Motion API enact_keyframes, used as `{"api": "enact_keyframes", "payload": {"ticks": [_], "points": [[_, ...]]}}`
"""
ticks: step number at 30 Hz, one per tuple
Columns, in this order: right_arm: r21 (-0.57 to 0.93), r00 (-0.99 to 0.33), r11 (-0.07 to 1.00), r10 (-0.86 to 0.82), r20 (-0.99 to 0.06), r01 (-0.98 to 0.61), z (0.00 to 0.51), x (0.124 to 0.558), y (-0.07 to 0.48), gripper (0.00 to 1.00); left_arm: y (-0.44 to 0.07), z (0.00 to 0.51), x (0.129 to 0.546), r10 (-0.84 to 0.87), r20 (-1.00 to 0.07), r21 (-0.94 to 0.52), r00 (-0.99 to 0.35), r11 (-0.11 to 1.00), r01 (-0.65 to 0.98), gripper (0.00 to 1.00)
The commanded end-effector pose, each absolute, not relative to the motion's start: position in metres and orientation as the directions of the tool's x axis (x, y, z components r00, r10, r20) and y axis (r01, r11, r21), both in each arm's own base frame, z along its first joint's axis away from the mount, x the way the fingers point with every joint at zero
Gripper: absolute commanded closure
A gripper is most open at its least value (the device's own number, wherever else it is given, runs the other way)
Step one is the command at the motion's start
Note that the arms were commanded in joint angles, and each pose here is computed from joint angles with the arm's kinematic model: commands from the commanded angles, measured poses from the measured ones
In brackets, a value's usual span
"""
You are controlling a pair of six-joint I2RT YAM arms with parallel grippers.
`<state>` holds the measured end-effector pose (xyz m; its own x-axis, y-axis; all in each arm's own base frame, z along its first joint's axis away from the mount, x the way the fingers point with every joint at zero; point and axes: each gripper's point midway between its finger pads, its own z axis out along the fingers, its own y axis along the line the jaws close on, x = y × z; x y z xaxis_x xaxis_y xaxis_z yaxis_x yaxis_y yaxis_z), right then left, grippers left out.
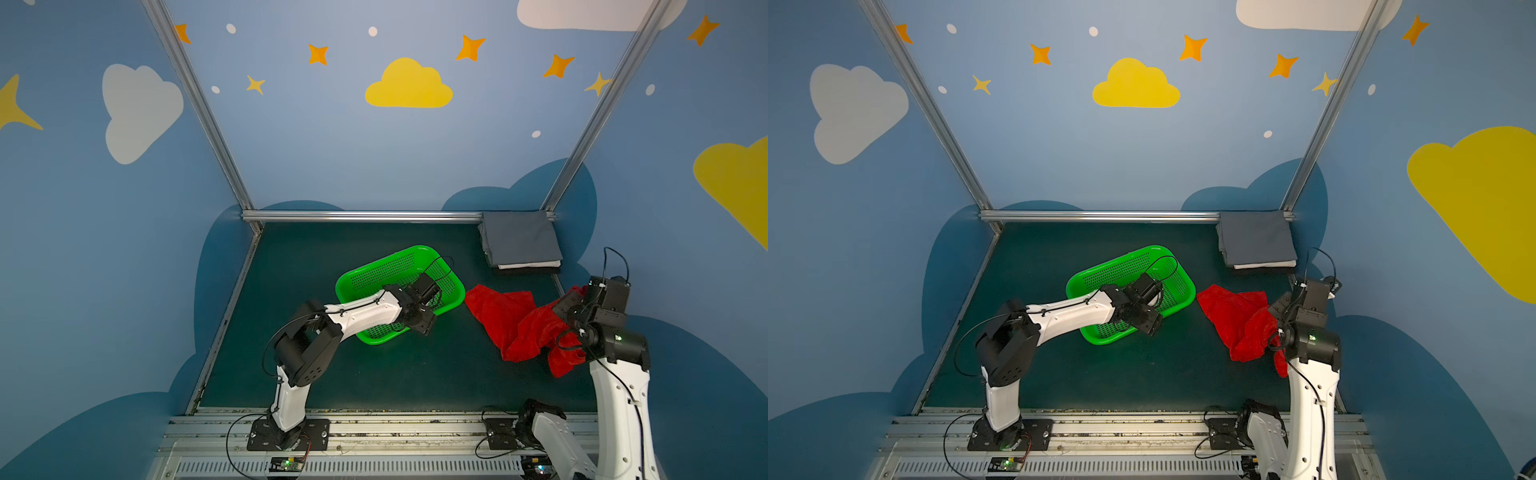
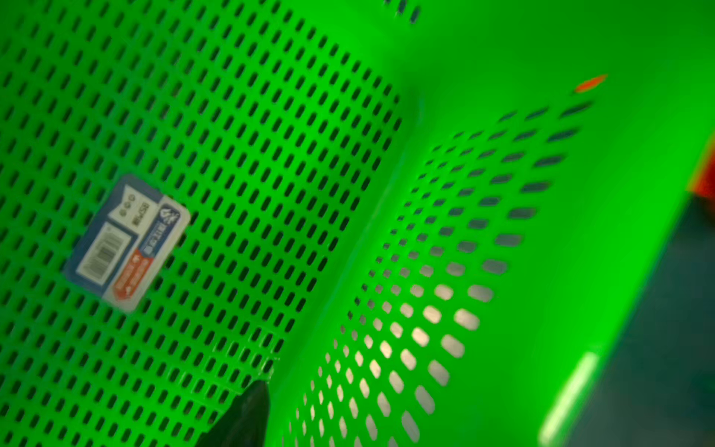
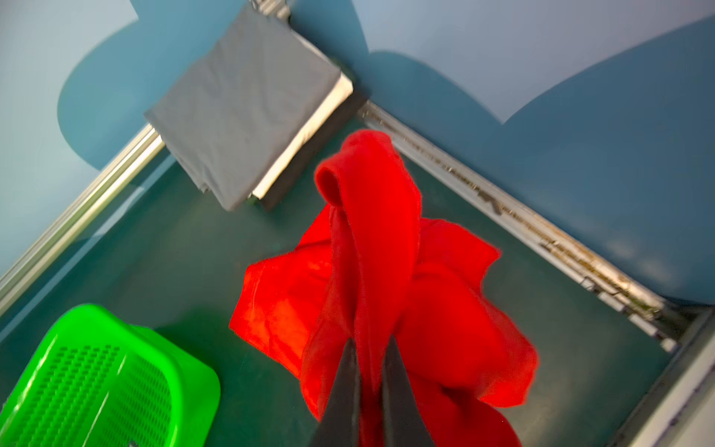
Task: Fold and stack the t-shirts
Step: 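Lift the red t-shirt with the right gripper while the left grasps the basket, then slide the green basket to the far corner with the left gripper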
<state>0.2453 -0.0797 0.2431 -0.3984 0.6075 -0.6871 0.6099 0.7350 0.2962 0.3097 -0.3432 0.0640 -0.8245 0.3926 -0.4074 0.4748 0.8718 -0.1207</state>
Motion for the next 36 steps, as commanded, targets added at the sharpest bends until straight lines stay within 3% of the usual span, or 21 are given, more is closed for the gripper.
{"api": "enact_keyframes", "payload": {"ticks": [1, 4, 10, 14, 17, 21, 25, 31, 36], "points": [[0.399, -0.395, 0.751, 0.632, -0.667, 0.527, 0.246, 0.259, -0.062, 1.0, -0.303, 0.066, 0.341, 0.263, -0.428, -0.025, -0.865, 0.953, 0.303, 0.41], [0.447, -0.419, 0.756, 0.644, -0.64, 0.479, 0.233, 0.262, -0.049, 1.0, -0.28, 0.067, 0.356, 0.179, -0.447, -0.048, -0.877, 0.974, 0.223, 0.52], [0.466, -0.464, 0.753, 0.656, -0.595, 0.465, 0.212, 0.26, -0.039, 1.0, -0.205, 0.065, 0.397, 0.033, -0.462, 0.014, -0.886, 0.999, 0.03, 0.64], [0.477, -0.504, 0.767, 0.642, -0.579, 0.429, 0.203, 0.261, -0.03, 1.0, -0.161, 0.066, 0.421, 0.047, -0.475, 0.127, -0.879, 0.992, -0.016, 0.7], [0.465, -0.508, 0.768, 0.641, -0.575, 0.441, 0.191, 0.259, -0.031, 1.0, -0.129, 0.061, 0.441, -0.002, -0.465, 0.153, -0.885, 0.985, -0.082, 0.69], [0.463, -0.529, 0.776, 0.631, -0.567, 0.429, 0.184, 0.258, -0.026, 1.0, -0.102, 0.065, 0.465, -0.023, -0.485, 0.158, -0.874, 0.981, -0.113, 0.77], [0.452, -0.536, 0.787, 0.617, -0.576, 0.42, 0.18, 0.258, -0.023, 1.0, -0.083, 0.064, 0.485, 0.021, -0.48, 0.201, -0.877, 0.976, -0.087, 0.96], [0.443, -0.551, 0.797, 0.604, -0.576, 0.41, 0.172, 0.255, -0.017, 1.0, -0.058, 0.055, 0.504, 0.059, -0.449, 0.251, -0.891, 0.966, -0.062, 0.96], [0.431, -0.557, 0.8, 0.6, -0.574, 0.418, 0.167, 0.253, -0.017, 1.0, -0.027, 0.059, 0.508, -0.006, -0.471, 0.204, -0.882, 0.972, -0.115, 0.96]]}}
